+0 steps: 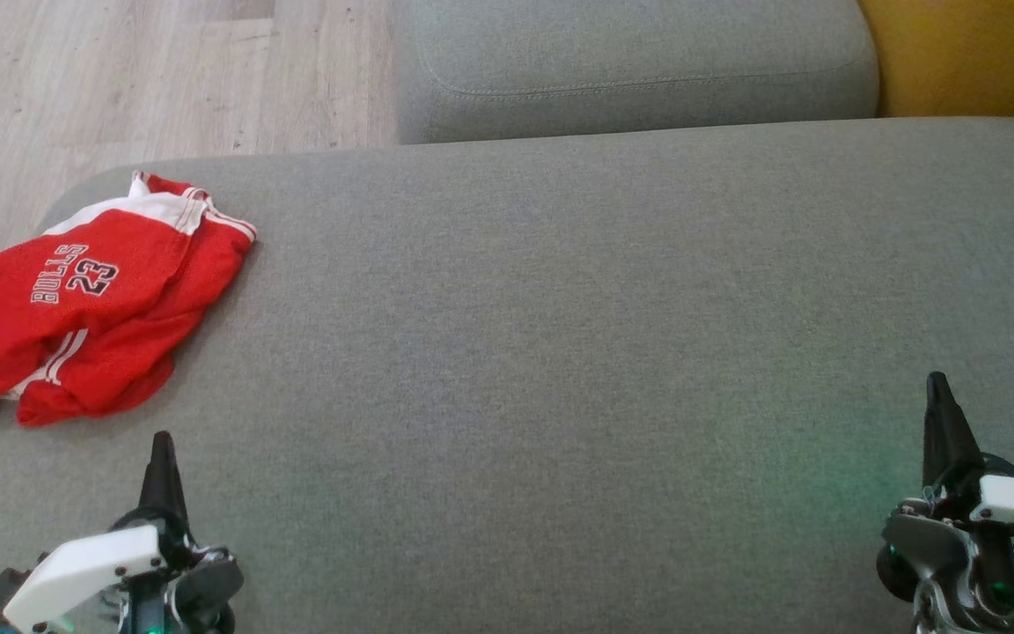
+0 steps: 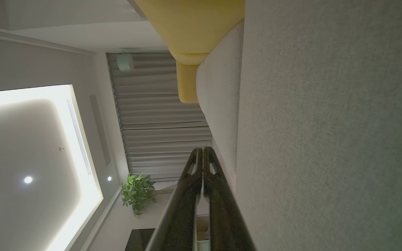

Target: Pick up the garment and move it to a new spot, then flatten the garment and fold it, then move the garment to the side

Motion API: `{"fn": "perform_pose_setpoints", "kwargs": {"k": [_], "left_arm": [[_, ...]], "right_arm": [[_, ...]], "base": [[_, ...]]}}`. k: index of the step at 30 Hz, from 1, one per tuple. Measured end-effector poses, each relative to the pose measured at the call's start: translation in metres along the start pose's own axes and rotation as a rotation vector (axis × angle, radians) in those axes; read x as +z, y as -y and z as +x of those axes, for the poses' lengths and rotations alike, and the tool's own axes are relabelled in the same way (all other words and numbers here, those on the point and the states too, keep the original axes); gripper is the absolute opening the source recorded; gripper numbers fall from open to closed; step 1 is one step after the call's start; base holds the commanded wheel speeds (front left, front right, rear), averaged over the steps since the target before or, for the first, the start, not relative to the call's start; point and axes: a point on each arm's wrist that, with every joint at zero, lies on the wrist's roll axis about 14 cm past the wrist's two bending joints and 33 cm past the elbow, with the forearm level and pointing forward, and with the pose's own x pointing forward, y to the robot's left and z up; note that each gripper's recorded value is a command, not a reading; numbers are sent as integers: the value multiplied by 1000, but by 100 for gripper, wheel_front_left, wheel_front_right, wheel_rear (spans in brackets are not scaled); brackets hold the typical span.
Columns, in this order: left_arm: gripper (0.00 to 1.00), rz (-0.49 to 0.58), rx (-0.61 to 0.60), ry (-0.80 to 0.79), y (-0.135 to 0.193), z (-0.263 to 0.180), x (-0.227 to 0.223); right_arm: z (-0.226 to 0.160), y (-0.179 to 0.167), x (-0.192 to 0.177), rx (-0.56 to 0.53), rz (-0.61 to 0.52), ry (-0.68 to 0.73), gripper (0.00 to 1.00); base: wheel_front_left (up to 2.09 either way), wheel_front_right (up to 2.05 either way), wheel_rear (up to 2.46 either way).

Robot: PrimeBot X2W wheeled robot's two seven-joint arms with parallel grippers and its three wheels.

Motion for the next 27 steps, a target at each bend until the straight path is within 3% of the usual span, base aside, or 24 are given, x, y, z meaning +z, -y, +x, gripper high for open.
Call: {"fn": "perform_pose_setpoints", "kwargs": {"k": [1, 2, 9, 27], "left_arm": [[0, 0, 0, 0, 0, 0, 0], [100, -1, 12, -2, -4, -1, -1], [100, -20, 167, 2, -56, -25, -4], [100, 191, 119, -18, -37, -17, -11]], "right_arm": [[0, 0, 0, 0, 0, 0, 0], [-1, 4, 0, -12, 1, 0, 100], [-28, 59, 0, -177, 16, 8, 100], [-21, 46, -10, -143, -227, -26, 100]], "base": [[0, 0, 0], [0, 0, 0], [0, 0, 0], [0, 0, 0]]}}
